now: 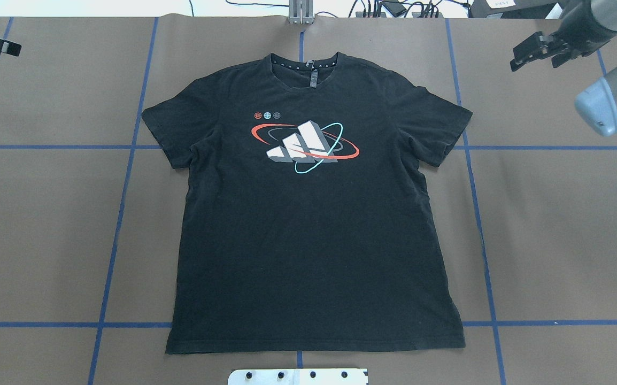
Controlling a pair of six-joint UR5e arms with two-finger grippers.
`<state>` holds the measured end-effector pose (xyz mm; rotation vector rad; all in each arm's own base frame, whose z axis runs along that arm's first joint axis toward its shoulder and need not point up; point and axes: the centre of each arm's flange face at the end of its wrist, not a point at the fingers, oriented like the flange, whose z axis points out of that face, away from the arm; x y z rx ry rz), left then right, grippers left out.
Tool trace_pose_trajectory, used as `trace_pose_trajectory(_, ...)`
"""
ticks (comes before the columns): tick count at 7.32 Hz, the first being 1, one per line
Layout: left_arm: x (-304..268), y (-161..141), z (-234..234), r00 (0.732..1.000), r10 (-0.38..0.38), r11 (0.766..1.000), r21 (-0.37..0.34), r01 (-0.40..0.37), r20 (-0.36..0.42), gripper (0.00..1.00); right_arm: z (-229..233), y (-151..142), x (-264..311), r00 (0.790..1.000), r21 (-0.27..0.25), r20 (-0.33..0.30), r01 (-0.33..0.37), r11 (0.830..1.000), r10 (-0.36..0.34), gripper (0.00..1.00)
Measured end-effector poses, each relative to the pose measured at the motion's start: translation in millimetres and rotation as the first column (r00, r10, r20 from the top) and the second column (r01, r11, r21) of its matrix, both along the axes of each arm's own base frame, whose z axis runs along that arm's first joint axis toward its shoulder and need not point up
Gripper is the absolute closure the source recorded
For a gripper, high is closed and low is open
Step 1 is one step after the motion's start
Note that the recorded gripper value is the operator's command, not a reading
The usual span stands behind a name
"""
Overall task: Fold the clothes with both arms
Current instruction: 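Move the right gripper to the shoulder seam nearest it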
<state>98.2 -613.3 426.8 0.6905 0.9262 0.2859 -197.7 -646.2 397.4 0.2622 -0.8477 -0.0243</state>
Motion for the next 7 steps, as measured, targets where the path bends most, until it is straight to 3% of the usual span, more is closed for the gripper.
trace_pose_trajectory(1,7.8,-1.4,0.1,1.0,-0.011,1.0,-0.004,0.011,-0.008,0.0,-2.5,-2.0,-28.8,0.999,-0.004,0.015,-0.034,0.999,0.034,0.02)
trace_pose_trajectory(3,14.9,-1.4,-0.6,1.0,-0.013,1.0,-0.005,0.013,-0.013,0.0,34.7,-12.6,-85.9,0.994,0.02,0.073,-0.089,0.996,0.087,0.06)
trace_pose_trajectory(5,17.0,-1.0,-0.4,1.0,-0.012,1.0,-0.005,0.011,-0.013,0.0,83.7,-13.7,-108.5,0.99,0.048,0.1,-0.106,0.993,0.101,0.21)
trace_pose_trajectory(7,17.4,-0.9,0.5,1.0,-0.011,1.0,-0.005,0.011,-0.013,0.0,101.8,-5.5,-125.2,0.99,0.056,0.087,-0.115,0.992,0.11,0.34)
